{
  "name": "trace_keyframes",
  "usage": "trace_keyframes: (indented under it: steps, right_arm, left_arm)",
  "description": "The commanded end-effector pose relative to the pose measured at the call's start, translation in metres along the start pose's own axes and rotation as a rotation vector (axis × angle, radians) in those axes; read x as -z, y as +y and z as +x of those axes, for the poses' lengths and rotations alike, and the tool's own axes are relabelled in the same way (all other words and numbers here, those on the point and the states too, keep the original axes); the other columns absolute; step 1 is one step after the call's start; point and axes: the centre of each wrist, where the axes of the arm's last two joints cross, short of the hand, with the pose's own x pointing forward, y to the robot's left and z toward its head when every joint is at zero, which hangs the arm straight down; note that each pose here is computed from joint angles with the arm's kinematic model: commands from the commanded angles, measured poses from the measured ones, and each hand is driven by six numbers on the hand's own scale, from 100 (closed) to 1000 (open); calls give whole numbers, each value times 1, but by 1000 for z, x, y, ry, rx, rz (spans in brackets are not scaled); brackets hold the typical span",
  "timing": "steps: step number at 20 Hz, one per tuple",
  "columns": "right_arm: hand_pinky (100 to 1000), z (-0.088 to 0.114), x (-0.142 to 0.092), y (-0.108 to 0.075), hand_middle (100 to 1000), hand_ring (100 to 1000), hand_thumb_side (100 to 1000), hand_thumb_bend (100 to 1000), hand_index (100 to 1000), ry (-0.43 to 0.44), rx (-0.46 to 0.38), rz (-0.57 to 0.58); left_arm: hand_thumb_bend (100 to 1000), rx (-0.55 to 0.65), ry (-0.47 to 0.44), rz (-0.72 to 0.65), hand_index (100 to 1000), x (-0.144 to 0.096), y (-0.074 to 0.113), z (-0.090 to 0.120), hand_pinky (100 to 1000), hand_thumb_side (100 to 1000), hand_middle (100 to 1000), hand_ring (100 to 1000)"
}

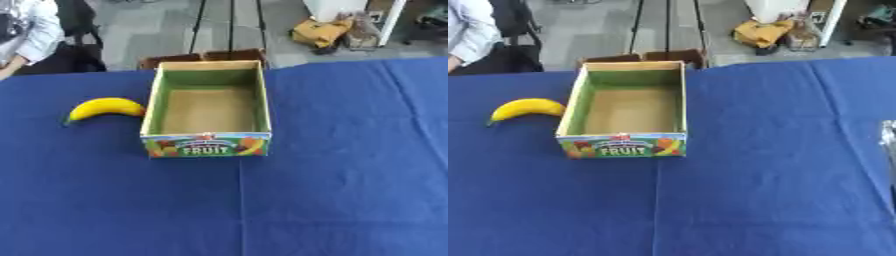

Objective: Pick up objects on the table and place them in the box.

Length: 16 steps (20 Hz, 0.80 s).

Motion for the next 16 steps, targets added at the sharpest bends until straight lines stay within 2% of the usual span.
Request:
trace_keyframes:
  steps: [1, 4, 9, 12, 13, 16]
  right_arm:
    - [666, 4, 11, -4, 680, 735, 1000, 100, 767, -42, -2, 6]
    - [666, 4, 11, -4, 676, 733, 1000, 100, 766, -43, -1, 9]
    - [666, 4, 12, -5, 668, 729, 1000, 100, 765, -44, -2, 14]
    - [666, 4, 13, -5, 664, 728, 1000, 100, 764, -45, -2, 16]
    - [666, 4, 13, -5, 663, 728, 1000, 100, 763, -45, -2, 16]
    - [666, 4, 14, -5, 660, 726, 1000, 100, 762, -45, -2, 15]
  left_arm:
    - [428, 101, 17, -69, 957, 15, 0, -7, 797, 821, 844, 850]
    - [343, 152, 25, -147, 955, 29, -10, -10, 801, 789, 843, 852]
    - [319, 212, 52, -262, 941, 48, -25, -17, 813, 751, 856, 860]
    - [351, 253, 72, -307, 973, 57, -33, -20, 824, 705, 860, 864]
    - [367, 265, 80, -321, 1000, 59, -36, -21, 827, 700, 857, 865]
    - [435, 296, 103, -363, 1000, 63, -42, -25, 856, 704, 888, 894]
